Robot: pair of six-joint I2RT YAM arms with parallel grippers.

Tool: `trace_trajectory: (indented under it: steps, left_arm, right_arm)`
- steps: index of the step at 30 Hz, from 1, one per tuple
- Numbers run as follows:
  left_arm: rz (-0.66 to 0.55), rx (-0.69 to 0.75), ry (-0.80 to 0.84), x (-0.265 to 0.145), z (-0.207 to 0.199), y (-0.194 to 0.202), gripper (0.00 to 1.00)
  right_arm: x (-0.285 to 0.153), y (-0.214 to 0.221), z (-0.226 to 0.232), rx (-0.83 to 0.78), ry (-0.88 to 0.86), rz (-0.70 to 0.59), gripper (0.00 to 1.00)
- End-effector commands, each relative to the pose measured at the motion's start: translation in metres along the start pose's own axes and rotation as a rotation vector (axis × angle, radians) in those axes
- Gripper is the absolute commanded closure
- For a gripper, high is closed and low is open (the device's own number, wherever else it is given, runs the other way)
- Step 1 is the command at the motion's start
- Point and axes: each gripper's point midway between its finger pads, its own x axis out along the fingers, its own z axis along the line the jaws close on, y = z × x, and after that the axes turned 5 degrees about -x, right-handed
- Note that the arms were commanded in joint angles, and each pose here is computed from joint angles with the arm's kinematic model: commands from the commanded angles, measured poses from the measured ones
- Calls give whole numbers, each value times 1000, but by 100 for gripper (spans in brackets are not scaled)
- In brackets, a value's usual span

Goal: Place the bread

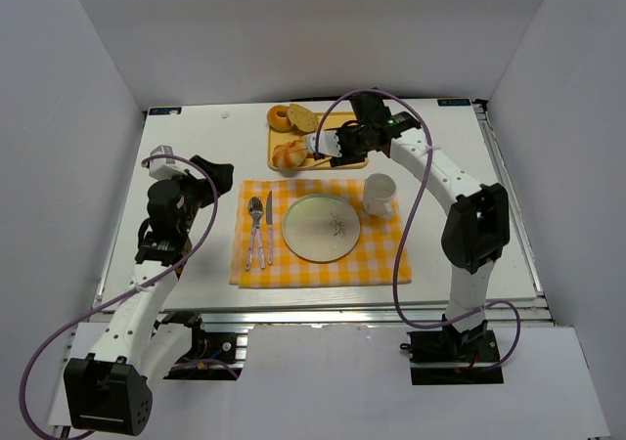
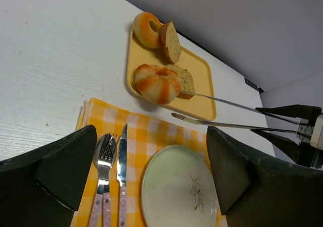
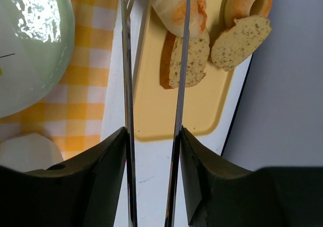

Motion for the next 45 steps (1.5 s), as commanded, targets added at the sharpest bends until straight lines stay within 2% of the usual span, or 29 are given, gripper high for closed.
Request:
trace_trajectory:
  steps: [1,16,37,42,45]
  left_arm:
    - [-39,6,-1,-5,-4,-11,2]
    - [-53,4,3,-9,-6,-14,2]
    - [-61,1,5,-12,-7,-16,2]
    - [-62,-1,6,-12,-7,-17,2]
    - [-65,-2,8,-12,-8,-18,2]
  right_arm:
    - [-1,-5,-24,-71,75,14,50]
    - [25,10,-23,-103,60,72,49]
    - [37,9,-28,-155,108,113,47]
    - [40,13,-30,-153,127,133,50]
    - [41,14,-33,-151,142,139,55]
